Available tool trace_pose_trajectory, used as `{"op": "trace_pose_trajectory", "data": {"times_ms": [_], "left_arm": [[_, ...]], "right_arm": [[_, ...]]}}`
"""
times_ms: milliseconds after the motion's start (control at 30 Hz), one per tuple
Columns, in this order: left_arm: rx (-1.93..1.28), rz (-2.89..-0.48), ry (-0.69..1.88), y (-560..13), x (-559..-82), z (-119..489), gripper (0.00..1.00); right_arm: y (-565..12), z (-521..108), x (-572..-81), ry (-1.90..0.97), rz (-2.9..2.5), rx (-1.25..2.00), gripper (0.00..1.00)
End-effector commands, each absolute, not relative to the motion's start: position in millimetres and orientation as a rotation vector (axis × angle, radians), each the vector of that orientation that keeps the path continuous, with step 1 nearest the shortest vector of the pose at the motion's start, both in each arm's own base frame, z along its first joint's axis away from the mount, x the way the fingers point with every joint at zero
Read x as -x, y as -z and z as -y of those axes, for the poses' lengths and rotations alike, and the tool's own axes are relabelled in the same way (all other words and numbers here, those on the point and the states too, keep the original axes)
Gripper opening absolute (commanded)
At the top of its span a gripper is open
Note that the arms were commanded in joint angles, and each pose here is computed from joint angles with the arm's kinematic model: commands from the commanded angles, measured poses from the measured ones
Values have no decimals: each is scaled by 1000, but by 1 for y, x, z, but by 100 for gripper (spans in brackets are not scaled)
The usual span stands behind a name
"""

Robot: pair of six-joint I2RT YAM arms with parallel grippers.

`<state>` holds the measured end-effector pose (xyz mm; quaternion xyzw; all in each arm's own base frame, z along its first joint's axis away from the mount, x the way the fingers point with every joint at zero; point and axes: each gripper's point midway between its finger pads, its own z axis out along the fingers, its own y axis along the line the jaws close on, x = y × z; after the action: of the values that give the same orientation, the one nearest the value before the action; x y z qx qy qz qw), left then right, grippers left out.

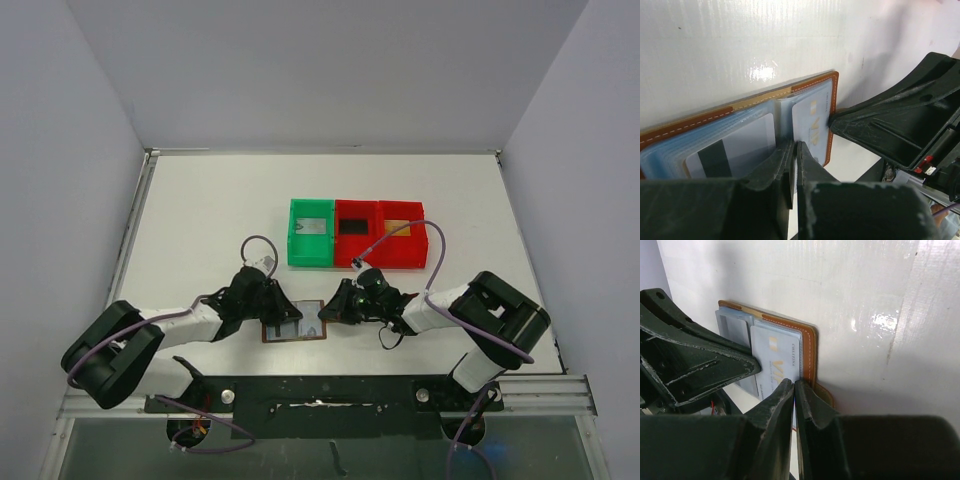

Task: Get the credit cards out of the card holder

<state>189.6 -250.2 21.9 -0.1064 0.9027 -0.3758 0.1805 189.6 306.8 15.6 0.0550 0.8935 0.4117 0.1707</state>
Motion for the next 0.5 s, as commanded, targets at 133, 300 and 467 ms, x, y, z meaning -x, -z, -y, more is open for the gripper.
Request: {"op": "trace_pose_trajectory", "data": {"times_ms": [133,300,467], "left_arm": [[257,-2534,1098,-40,-187,255,0],[254,-2530,1099,-44,-187,254,0],[253,-2535,1094,-42,-186,251,0]], "right_arm": [[39,-267,-175,-841,-2718,-192,10],[38,-267,-175,-842,-2715,-184,10],[37,-267,-176,-842,-2713,-181,10]]}}
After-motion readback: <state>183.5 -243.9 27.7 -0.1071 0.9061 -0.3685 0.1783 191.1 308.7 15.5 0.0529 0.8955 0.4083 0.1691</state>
